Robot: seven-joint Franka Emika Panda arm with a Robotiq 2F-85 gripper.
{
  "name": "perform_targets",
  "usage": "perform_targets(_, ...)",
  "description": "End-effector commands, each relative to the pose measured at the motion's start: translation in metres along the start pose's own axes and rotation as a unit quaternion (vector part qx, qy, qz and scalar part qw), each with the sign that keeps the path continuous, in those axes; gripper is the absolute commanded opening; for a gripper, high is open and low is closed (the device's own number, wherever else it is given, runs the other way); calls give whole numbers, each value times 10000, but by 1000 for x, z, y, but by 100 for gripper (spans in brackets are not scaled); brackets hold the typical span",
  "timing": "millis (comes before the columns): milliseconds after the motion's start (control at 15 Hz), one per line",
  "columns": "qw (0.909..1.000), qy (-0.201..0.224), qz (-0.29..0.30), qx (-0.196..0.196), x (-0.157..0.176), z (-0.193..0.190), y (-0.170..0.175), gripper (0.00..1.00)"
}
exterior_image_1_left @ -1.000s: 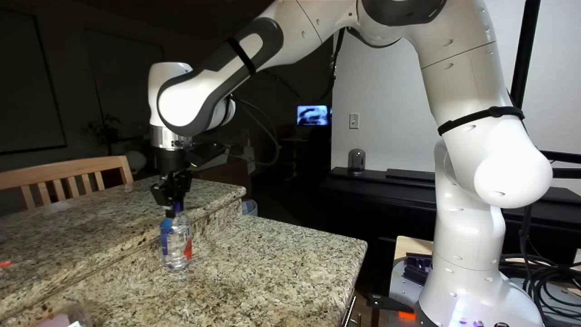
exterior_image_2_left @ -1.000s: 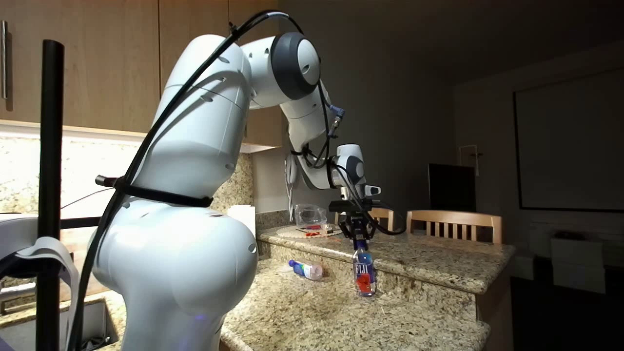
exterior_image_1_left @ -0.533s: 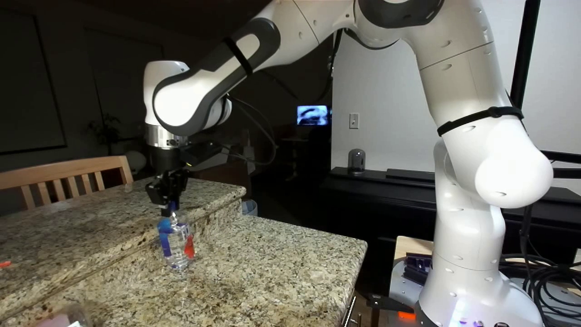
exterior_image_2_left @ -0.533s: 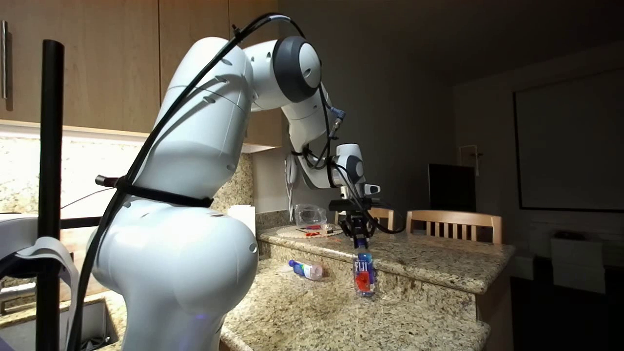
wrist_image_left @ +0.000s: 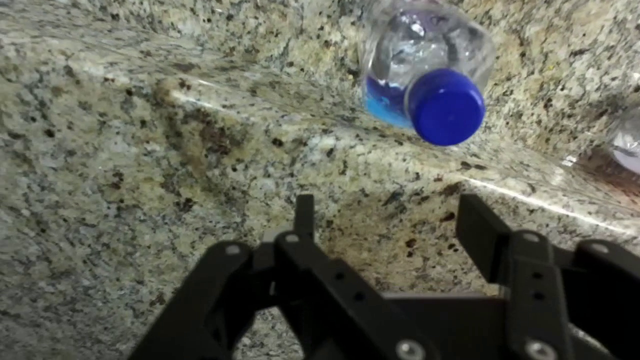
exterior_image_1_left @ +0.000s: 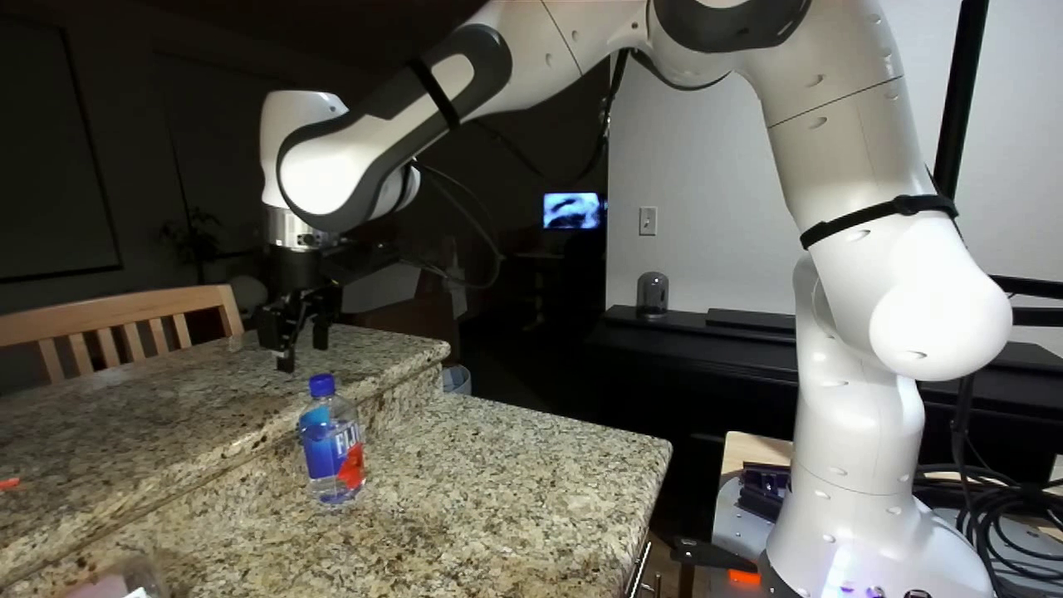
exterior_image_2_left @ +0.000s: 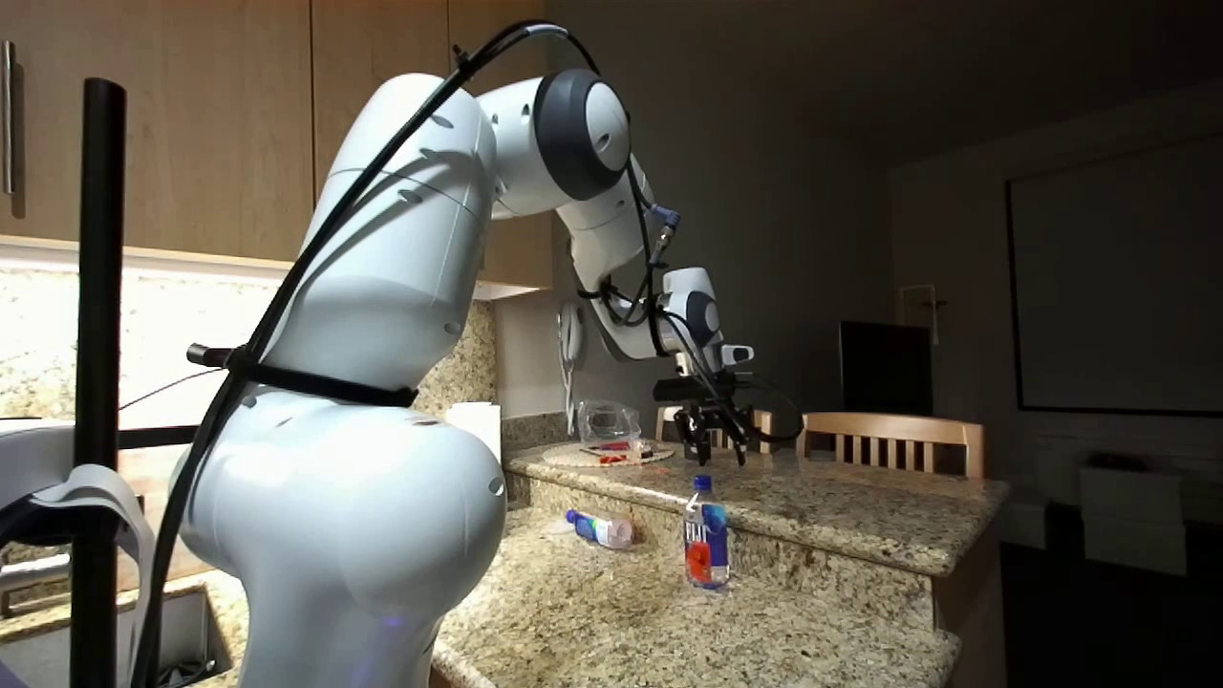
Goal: Put the bottle upright
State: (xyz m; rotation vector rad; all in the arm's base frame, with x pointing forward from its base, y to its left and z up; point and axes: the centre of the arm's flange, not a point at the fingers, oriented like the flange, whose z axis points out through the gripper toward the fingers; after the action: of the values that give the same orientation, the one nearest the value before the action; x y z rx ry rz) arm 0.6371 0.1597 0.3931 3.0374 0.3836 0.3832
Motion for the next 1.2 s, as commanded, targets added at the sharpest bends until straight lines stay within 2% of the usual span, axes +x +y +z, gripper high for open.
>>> perform_targets(0, 9996, 99, 174, -200, 0, -10, 7, 99)
perform_targets(267, 9993, 102, 263, -247, -8, -22, 17, 100)
perform_targets(533, 9999, 58, 111, -6, -33, -43, 23, 100)
perform_targets(933, 9955, -368, -203, 847, -117, -73, 41, 100)
perform_targets(1133, 9911, -712, -276, 1087, -168, -78, 59, 100)
